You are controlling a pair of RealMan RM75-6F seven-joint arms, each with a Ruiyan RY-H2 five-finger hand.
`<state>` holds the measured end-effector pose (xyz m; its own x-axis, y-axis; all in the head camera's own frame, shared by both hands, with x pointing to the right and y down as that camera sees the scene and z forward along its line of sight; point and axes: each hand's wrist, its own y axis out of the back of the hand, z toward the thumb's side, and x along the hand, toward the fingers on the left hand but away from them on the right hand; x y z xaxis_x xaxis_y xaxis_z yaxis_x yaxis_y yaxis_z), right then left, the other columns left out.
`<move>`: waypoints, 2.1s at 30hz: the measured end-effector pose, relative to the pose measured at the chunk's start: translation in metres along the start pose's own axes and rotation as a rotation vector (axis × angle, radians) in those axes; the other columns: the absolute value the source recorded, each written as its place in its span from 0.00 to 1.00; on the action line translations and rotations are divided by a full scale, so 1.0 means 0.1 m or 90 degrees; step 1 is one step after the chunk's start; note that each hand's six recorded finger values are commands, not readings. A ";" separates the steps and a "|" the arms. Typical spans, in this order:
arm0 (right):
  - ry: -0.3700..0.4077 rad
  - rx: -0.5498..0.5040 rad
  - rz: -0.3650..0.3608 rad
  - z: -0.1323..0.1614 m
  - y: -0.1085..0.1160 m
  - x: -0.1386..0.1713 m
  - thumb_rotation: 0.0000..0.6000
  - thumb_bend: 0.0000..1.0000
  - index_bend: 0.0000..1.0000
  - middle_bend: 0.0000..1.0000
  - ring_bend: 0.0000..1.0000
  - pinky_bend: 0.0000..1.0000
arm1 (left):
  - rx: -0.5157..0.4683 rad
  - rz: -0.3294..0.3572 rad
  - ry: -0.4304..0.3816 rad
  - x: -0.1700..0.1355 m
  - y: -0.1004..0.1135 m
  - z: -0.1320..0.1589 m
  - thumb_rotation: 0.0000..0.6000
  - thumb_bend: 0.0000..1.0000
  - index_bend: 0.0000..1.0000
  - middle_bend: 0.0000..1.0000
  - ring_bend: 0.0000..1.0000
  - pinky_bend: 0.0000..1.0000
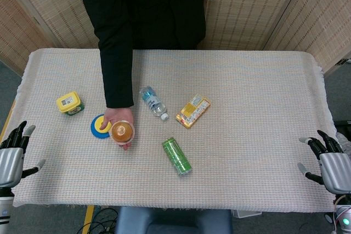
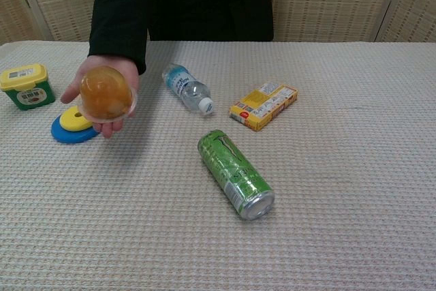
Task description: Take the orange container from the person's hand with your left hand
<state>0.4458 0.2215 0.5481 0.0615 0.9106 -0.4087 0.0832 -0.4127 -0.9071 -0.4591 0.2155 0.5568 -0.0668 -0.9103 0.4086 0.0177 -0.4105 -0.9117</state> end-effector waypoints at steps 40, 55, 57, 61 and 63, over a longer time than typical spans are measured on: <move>0.006 0.022 -0.012 0.07 0.20 -0.13 1.00 0.24 0.25 0.29 0.13 0.14 | 0.032 -0.047 -0.488 0.73 0.08 2.05 1.00 0.22 0.17 0.04 0.11 0.31; -0.012 0.016 -0.006 -0.02 0.16 -0.09 1.00 0.24 0.26 0.31 0.13 0.14 | 0.106 -0.071 -0.452 1.11 -0.13 2.31 1.00 0.22 0.28 0.07 0.15 0.37; -0.014 0.015 -0.005 -0.03 0.14 -0.09 1.00 0.24 0.26 0.31 0.13 0.14 | 0.109 -0.072 -0.449 1.13 -0.15 2.32 1.00 0.22 0.30 0.09 0.18 0.41; -0.015 0.013 -0.004 -0.04 0.14 -0.10 1.00 0.24 0.26 0.31 0.13 0.14 | 0.120 -0.078 -0.448 1.15 -0.18 2.32 1.00 0.23 0.33 0.12 0.20 0.45; -0.016 0.013 -0.004 -0.05 0.13 -0.10 1.00 0.24 0.26 0.31 0.13 0.14 | 0.126 -0.082 -0.446 1.17 -0.19 2.32 1.00 0.25 0.35 0.14 0.22 0.47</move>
<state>0.4510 0.2072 0.5404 0.0358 0.9135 -0.4052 0.0638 -0.4067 -0.9113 -0.2360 0.1046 0.6320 0.5704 -0.6486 0.5039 0.2364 -0.4579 -0.8570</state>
